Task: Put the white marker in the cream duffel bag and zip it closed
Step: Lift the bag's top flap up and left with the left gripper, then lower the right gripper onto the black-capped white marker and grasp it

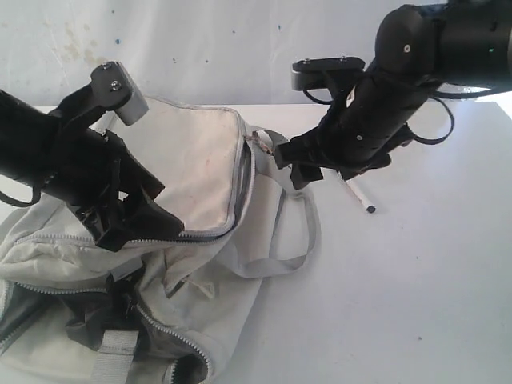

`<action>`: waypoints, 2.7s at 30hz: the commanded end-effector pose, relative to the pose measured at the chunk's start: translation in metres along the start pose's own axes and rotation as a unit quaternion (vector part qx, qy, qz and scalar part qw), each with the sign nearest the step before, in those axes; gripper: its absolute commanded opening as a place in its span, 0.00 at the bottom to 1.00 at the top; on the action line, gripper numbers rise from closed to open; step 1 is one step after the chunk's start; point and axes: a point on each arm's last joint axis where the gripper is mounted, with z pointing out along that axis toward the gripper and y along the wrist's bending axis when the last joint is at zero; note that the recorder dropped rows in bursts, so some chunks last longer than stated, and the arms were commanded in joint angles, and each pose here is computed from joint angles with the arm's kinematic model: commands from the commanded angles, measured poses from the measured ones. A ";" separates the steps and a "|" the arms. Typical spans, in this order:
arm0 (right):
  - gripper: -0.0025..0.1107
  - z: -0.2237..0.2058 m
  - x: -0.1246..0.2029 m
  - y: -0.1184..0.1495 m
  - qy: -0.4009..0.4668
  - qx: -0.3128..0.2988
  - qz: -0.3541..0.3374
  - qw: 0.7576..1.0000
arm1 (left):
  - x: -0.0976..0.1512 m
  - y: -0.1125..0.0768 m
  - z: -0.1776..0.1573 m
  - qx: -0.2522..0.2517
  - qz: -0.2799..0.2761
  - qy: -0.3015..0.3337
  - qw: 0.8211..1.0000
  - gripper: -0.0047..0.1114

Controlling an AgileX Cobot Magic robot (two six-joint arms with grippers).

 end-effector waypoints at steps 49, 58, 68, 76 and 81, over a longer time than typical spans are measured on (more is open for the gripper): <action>0.60 -0.050 0.046 -0.003 -0.029 0.007 -0.037 0.999 | -0.008 0.044 -0.018 -0.157 -0.250 -0.129 0.947 0.04; 0.60 -0.048 0.040 -0.003 -0.059 0.007 -0.036 0.998 | 0.017 0.077 -0.063 -0.224 -0.385 -0.186 0.876 0.04; 0.60 -0.012 0.029 -0.024 -0.068 0.027 0.034 0.997 | 0.041 0.099 -0.087 -0.263 -0.451 -0.206 0.827 0.04; 0.60 0.030 0.016 -0.063 -0.078 0.057 0.067 0.993 | 0.042 0.096 -0.085 -0.250 -0.451 -0.195 0.834 0.04; 0.60 0.053 0.004 -0.080 -0.142 0.073 0.052 0.986 | 0.043 0.096 -0.085 -0.249 -0.444 -0.185 0.840 0.04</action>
